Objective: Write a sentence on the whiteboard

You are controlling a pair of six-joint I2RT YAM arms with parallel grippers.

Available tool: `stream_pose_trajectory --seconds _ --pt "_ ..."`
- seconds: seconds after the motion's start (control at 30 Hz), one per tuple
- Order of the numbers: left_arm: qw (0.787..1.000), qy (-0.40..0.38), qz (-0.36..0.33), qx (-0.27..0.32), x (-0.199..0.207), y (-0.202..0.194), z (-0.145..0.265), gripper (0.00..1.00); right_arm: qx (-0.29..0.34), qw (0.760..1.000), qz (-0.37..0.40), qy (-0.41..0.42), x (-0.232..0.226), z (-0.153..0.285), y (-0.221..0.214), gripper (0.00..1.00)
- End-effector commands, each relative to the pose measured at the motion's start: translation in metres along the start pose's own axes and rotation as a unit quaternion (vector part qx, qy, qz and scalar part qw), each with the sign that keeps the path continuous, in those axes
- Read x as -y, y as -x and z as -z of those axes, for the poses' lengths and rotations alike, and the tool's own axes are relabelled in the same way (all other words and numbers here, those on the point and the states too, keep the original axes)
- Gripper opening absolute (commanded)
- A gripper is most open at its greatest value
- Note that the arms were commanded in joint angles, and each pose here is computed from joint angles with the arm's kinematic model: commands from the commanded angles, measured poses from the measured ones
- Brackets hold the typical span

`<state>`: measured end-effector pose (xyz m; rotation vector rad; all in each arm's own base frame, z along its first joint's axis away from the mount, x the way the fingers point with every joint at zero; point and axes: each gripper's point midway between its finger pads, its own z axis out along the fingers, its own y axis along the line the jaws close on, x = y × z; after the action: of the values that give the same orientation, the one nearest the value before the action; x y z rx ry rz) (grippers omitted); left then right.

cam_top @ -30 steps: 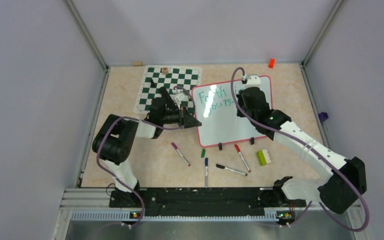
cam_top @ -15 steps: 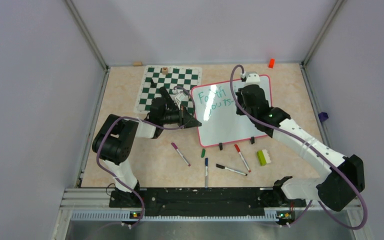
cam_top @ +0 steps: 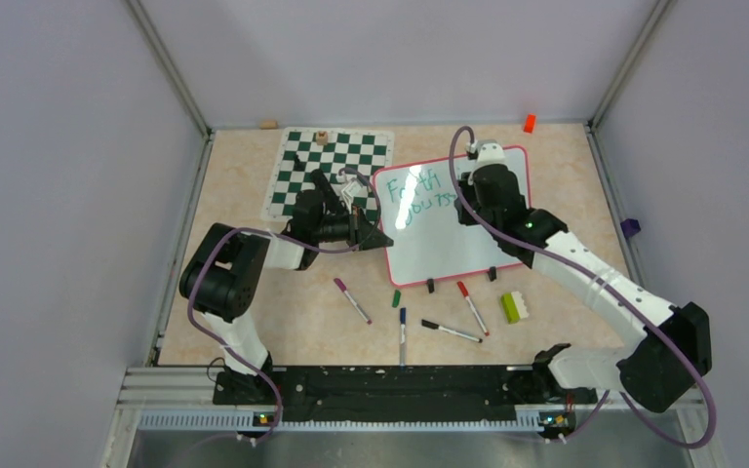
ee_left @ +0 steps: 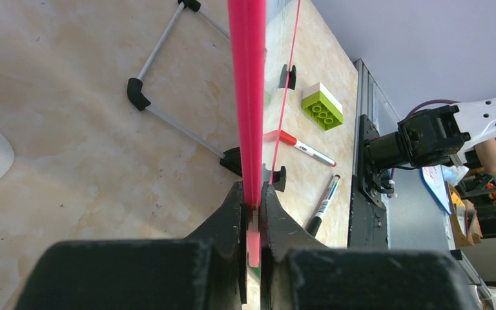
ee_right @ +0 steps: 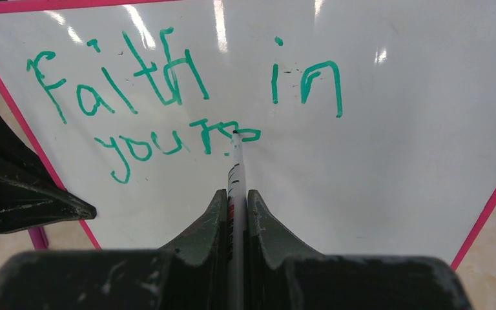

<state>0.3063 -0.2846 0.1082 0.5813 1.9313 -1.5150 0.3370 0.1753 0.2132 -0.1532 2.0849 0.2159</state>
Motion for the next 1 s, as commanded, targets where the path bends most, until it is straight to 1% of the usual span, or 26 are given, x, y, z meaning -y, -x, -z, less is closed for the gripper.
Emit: stream_pose_trajectory --seconds 0.0,0.43,0.63,0.73,0.83,0.97 --pt "1.000 -0.012 -0.011 -0.017 0.009 -0.006 0.001 0.00 -0.013 1.000 0.000 -0.009 0.008 0.001 -0.009 0.00" --pt "1.000 -0.012 -0.010 -0.017 0.008 -0.006 0.001 0.00 -0.035 0.998 0.002 -0.046 0.027 0.008 -0.032 0.00" --pt "1.000 -0.011 -0.011 -0.016 0.008 -0.005 0.001 0.00 -0.015 0.996 -0.004 -0.092 0.040 0.007 -0.019 0.00" --pt "1.000 -0.011 -0.010 -0.017 0.008 -0.006 0.001 0.00 -0.008 0.995 -0.010 -0.098 0.041 0.007 -0.012 0.00" --pt "1.000 -0.011 -0.010 -0.017 0.007 -0.006 0.001 0.00 -0.002 0.997 -0.011 -0.072 0.032 0.009 -0.006 0.00" --pt "1.000 -0.011 -0.010 -0.017 0.008 -0.006 0.001 0.00 0.028 0.998 -0.016 -0.049 0.027 0.022 0.012 0.00"
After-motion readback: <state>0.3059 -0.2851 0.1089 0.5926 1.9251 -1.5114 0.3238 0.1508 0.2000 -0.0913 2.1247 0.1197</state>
